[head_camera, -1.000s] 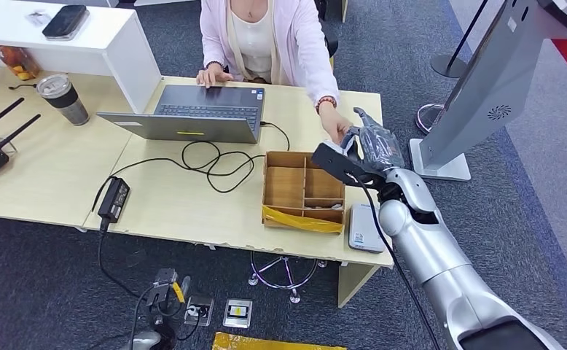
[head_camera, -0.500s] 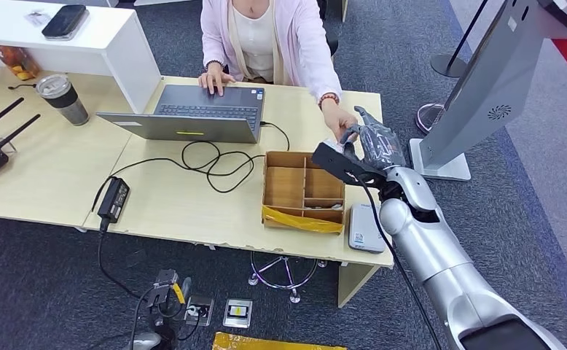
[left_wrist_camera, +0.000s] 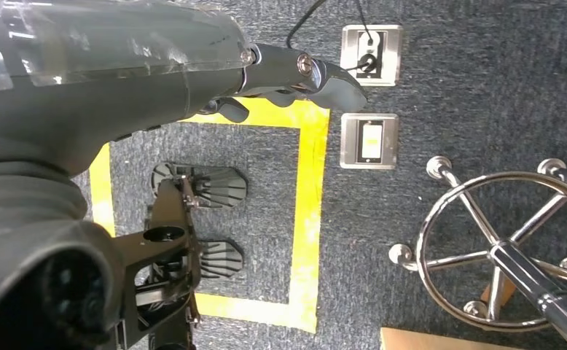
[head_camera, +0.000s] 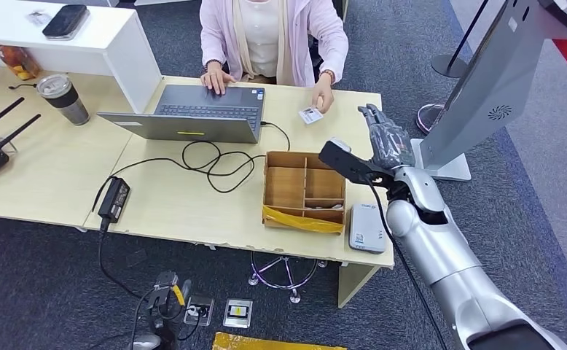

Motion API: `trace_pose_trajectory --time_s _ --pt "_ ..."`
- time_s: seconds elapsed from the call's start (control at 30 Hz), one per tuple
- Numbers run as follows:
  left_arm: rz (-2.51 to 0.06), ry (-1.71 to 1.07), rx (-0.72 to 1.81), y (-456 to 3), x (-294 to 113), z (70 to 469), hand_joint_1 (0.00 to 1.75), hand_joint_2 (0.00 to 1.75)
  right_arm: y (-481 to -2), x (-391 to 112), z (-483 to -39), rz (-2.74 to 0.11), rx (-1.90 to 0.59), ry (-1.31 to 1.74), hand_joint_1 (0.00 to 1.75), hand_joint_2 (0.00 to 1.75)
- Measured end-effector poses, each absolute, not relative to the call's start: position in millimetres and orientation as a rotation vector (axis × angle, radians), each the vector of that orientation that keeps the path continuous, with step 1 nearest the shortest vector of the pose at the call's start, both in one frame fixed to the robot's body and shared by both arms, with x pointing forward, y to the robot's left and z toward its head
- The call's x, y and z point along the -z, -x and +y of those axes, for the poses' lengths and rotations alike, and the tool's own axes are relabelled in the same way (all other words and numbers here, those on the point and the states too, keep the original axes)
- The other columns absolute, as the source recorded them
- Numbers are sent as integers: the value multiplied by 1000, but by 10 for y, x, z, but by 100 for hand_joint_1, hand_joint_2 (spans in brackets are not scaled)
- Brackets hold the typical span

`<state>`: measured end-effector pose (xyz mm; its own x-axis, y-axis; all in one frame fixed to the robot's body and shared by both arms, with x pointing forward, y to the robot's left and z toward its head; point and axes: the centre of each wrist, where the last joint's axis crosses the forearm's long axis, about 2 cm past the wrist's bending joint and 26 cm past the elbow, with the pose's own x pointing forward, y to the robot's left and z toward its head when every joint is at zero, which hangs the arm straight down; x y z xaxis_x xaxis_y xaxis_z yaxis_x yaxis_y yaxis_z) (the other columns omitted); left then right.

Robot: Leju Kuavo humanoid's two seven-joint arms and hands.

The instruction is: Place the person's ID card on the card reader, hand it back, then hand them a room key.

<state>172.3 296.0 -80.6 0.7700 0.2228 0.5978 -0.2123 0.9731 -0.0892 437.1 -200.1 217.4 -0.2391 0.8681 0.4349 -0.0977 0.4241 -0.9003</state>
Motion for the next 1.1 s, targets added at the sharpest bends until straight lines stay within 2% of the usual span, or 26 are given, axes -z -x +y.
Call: trace_pose_trajectory --time_s 0.1,0.23,0.47,0.77,1.1 --pt "-642 10 -248 -1678 823 2995 0 0 -4271 -2159 -2120 -1523 -1051 713 0 0" --pt "-639 2 -261 -1652 831 3031 0 0 -4153 -2200 -2231 -1522 -1048 737 0 175" --pt "-630 -13 -283 -1557 863 3075 0 0 -3797 -2196 -2345 -1470 -1077 795 0 175" --pt "-629 -42 -319 -1437 901 3125 0 0 -3294 -2152 -2360 -1547 -1057 790 0 175" --pt "-638 -68 -348 -1340 930 3134 0 0 -2720 -1976 -2163 -1662 -1008 720 0 175"
